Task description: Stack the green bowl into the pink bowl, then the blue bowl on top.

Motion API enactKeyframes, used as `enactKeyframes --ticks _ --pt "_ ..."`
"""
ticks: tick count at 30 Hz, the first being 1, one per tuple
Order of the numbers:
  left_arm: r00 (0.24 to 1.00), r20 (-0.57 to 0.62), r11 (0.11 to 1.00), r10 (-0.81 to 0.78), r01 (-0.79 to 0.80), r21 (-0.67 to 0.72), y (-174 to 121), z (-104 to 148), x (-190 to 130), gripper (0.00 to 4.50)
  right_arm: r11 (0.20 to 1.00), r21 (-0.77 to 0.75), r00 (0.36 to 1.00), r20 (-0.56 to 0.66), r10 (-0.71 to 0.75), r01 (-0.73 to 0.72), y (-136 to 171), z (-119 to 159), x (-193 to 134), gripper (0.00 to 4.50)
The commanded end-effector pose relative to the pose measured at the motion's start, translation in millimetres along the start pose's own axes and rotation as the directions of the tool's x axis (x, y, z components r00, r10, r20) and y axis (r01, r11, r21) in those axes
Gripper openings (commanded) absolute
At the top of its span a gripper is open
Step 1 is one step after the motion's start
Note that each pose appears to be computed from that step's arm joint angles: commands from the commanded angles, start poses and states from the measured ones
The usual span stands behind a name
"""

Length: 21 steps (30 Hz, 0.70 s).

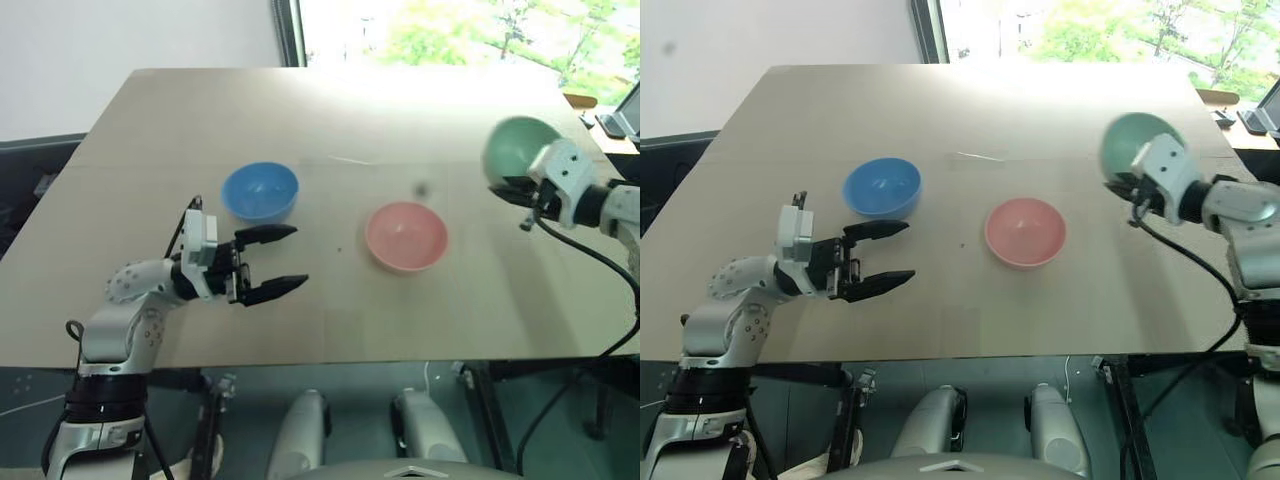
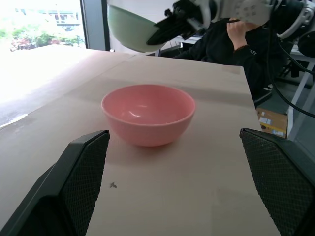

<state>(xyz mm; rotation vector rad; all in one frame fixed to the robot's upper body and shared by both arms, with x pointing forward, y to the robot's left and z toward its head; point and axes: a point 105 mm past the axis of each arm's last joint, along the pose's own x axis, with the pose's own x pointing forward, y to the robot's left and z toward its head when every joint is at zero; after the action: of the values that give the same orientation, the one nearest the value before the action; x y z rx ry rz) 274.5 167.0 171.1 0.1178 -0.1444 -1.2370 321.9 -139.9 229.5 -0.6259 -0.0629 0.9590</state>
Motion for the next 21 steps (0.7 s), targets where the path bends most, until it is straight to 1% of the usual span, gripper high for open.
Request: enactKeyframes --ticks 1,4,5,6,8,9,10,11,12,13,15,16,17,19,21 --pt "0.994 0.043 0.994 0.097 -0.099 0.05 14.0 14.4 -0.3 4.5 0.997 0.012 0.996 0.045 0.075 -0.076 24.7 21.5 19.5 0.09" --pt "0.985 0.06 0.984 0.159 -0.163 0.073 23.4 20.1 3.2 4.5 0.988 0.046 0.989 -0.001 0.15 -0.149 44.0 5.4 30.1 0.09" --pt "0.984 0.062 0.982 0.167 -0.172 0.073 25.0 21.6 3.7 4.5 0.984 0.085 0.987 0.006 0.158 -0.158 46.5 2.3 32.1 0.78" --pt "0.983 0.062 0.981 0.175 -0.179 0.075 26.1 22.7 4.1 4.5 0.981 0.112 0.987 0.013 0.161 -0.162 47.7 0.7 33.1 1.0" --pt "0.975 0.068 0.973 0.21 -0.215 0.087 30.4 26.2 4.8 4.5 0.978 0.105 0.983 -0.01 0.182 -0.18 50.1 -3.8 33.8 1.84" --pt "0.972 0.07 0.969 0.224 -0.23 0.095 32.0 27.3 5.2 4.5 0.978 0.097 0.982 -0.019 0.188 -0.185 50.4 -5.1 33.6 2.07" --pt "0.957 0.036 0.947 0.287 -0.29 0.14 39.1 24.1 4.8 4.5 0.977 0.104 0.982 -0.016 0.189 -0.186 50.4 -5.1 33.3 2.5" --pt "0.929 0.005 0.907 0.369 -0.362 0.214 48.1 21.7 4.2 4.5 0.977 0.11 0.983 -0.002 0.184 -0.182 49.7 -3.0 32.8 3.02" --pt "0.897 -0.022 0.865 0.441 -0.418 0.278 55.6 19.6 3.5 4.5 0.978 0.115 0.985 0.02 0.171 -0.172 47.7 0.9 31.6 3.3" --pt "0.857 -0.068 0.82 0.511 -0.463 0.336 62.4 15.8 2.3 4.5 0.98 0.129 0.987 0.062 0.146 -0.153 43.4 8.9 29.4 3.8" --pt "0.773 -0.144 0.746 0.617 -0.518 0.418 72.7 10.5 -1.2 4.5 0.979 0.142 0.981 0.144 0.127 -0.147 39.6 27.1 22.4 4.36" --pt "0.742 -0.184 0.729 0.644 -0.522 0.443 75.9 8.1 -2.1 4.5 0.979 0.137 0.977 0.172 0.129 -0.153 40.1 34.6 18.3 4.36" --pt "0.72 -0.26 0.734 0.644 -0.485 0.475 77.6 3.1 -1.2 4.5 0.977 0.137 0.972 0.194 0.133 -0.161 41.7 41.0 14.0 4.36" --pt "0.693 -0.378 0.756 0.614 -0.378 0.535 77.3 -3.3 2.2 4.5 0.975 0.141 0.965 0.225 0.137 -0.171 45.0 49.6 8.3 4.36" --pt "0.678 -0.451 0.767 0.58 -0.27 0.582 75.9 -5.6 7.6 4.5 0.977 0.134 0.962 0.239 0.129 -0.164 46.8 53.9 6.0 4.36"
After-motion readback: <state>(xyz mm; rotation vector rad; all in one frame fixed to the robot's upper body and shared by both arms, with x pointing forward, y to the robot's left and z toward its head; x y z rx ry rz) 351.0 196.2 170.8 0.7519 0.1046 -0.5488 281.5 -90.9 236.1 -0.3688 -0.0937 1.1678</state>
